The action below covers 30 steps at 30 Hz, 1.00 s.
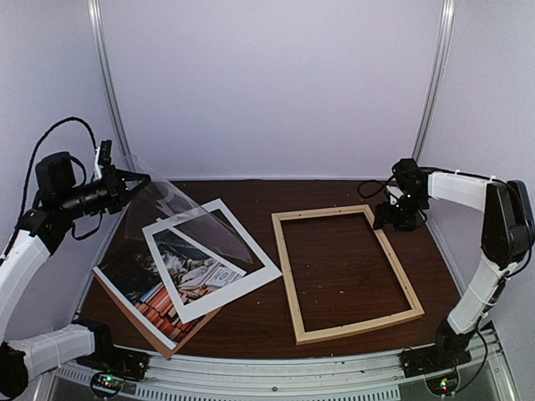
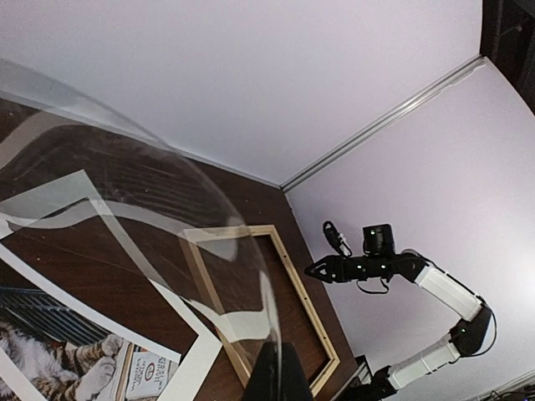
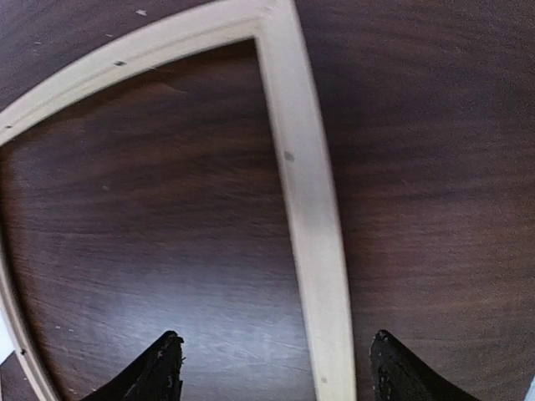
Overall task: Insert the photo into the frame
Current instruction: Adjust the frame body at the center of the board.
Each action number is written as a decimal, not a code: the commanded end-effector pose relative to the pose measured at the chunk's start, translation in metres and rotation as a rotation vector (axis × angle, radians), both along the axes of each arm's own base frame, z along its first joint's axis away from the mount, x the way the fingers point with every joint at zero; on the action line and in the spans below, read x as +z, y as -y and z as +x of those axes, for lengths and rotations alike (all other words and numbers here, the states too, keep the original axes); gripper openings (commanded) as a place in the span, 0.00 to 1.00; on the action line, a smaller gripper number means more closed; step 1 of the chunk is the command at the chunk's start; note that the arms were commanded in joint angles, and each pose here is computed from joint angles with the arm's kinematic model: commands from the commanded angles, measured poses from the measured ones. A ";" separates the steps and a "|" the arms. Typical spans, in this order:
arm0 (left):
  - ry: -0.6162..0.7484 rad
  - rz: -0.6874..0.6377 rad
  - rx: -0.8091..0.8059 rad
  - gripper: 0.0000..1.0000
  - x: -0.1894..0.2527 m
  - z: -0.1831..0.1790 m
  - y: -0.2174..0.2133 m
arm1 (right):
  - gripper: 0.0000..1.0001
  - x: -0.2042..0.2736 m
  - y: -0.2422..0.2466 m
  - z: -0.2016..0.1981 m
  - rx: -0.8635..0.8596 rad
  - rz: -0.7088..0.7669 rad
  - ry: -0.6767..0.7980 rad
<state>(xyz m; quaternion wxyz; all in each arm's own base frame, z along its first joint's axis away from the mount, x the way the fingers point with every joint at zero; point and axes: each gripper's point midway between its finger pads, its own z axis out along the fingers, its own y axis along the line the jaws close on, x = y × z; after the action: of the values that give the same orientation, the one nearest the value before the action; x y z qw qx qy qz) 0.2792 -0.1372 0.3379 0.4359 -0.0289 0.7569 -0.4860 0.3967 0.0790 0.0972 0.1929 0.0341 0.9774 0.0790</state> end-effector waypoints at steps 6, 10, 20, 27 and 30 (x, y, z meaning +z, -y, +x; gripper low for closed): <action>0.163 0.001 -0.160 0.00 0.061 -0.005 0.046 | 0.75 -0.031 0.047 -0.033 -0.059 -0.062 -0.099; 0.202 -0.009 -0.245 0.00 0.076 -0.006 0.078 | 0.72 -0.044 0.043 -0.039 -0.059 -0.030 -0.116; 0.145 -0.041 -0.416 0.00 0.035 -0.018 0.154 | 0.63 -0.058 0.030 -0.044 -0.053 0.049 -0.130; -0.114 0.083 -0.301 0.00 -0.081 -0.006 0.150 | 0.59 -0.066 0.028 -0.045 -0.056 0.062 -0.144; -0.210 0.143 -0.241 0.00 -0.126 -0.006 0.139 | 0.58 -0.065 0.027 -0.045 -0.054 0.064 -0.144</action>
<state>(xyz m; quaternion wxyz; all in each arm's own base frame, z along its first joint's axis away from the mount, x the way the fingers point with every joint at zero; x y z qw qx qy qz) 0.2634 -0.2884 0.2418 0.2794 0.0836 0.8078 -0.5123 0.3528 0.0506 0.0375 0.1265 0.0667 0.9850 0.0963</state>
